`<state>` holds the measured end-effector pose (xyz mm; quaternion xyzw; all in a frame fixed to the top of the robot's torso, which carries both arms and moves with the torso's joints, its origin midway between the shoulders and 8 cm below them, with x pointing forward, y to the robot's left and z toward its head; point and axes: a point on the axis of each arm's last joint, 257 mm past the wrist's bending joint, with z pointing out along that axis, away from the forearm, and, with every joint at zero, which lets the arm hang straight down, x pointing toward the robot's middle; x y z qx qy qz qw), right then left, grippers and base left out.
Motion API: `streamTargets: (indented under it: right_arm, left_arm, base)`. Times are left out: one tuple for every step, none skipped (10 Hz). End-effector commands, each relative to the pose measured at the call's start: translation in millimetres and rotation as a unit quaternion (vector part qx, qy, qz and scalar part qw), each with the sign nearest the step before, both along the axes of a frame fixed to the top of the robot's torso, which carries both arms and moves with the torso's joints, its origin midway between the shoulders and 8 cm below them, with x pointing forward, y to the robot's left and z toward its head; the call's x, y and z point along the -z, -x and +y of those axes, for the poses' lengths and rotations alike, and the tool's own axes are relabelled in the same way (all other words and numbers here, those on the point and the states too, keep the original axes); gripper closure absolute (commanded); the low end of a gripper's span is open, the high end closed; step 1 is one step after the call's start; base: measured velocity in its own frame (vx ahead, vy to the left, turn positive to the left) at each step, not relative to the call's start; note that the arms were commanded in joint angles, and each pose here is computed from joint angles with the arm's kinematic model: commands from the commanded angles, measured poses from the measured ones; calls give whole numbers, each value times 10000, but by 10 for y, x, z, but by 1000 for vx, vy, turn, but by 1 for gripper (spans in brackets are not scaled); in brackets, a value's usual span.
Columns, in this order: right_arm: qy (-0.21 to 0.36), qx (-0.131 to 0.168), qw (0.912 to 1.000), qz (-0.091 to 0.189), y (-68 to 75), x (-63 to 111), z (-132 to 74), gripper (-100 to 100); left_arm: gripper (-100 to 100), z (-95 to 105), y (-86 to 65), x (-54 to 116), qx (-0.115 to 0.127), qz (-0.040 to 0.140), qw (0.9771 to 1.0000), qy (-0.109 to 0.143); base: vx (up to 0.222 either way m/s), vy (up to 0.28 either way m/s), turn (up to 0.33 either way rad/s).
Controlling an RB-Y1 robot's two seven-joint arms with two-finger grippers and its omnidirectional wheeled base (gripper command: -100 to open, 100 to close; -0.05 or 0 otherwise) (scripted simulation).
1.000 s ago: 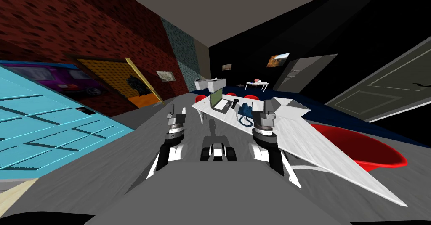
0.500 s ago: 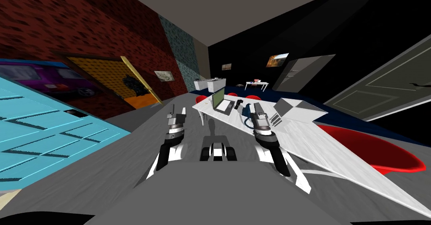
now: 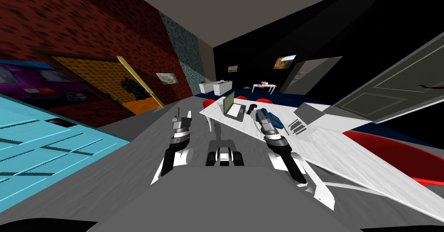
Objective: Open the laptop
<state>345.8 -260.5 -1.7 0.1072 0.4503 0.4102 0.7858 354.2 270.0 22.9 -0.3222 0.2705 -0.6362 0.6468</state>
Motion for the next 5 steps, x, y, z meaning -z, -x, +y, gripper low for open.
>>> streamTargets:
  right_arm:
    - [701, 480, 9958, 341, -103, 239, -177, -100]
    - [974, 668, 9919, 469, -133, 331, -260, -100]
    - [1253, 860, 9866, 600, -160, 424, -352, -100]
    - [1539, 1053, 9797, 732, -184, 518, -453, -100]
    - [1829, 1247, 9713, 865, -204, 611, -562, -100]
  left_arm:
    - [0, 0, 0, 0, 0, 0, 10000, 0]
    - [0, 0, 0, -1, 0, -1, 10000, 0]
    - [0, 0, 0, 0, 0, 0, 10000, 0]
    - [0, 0, 0, 0, 0, 0, 10000, 0]
    - [0, 0, 0, 0, 0, -1, 10000, 0]
  base:
    - [145, 244, -56]
    - [146, 224, -57]
    - [147, 228, -70]
    - [133, 272, -56]
    - [136, 292, -63]
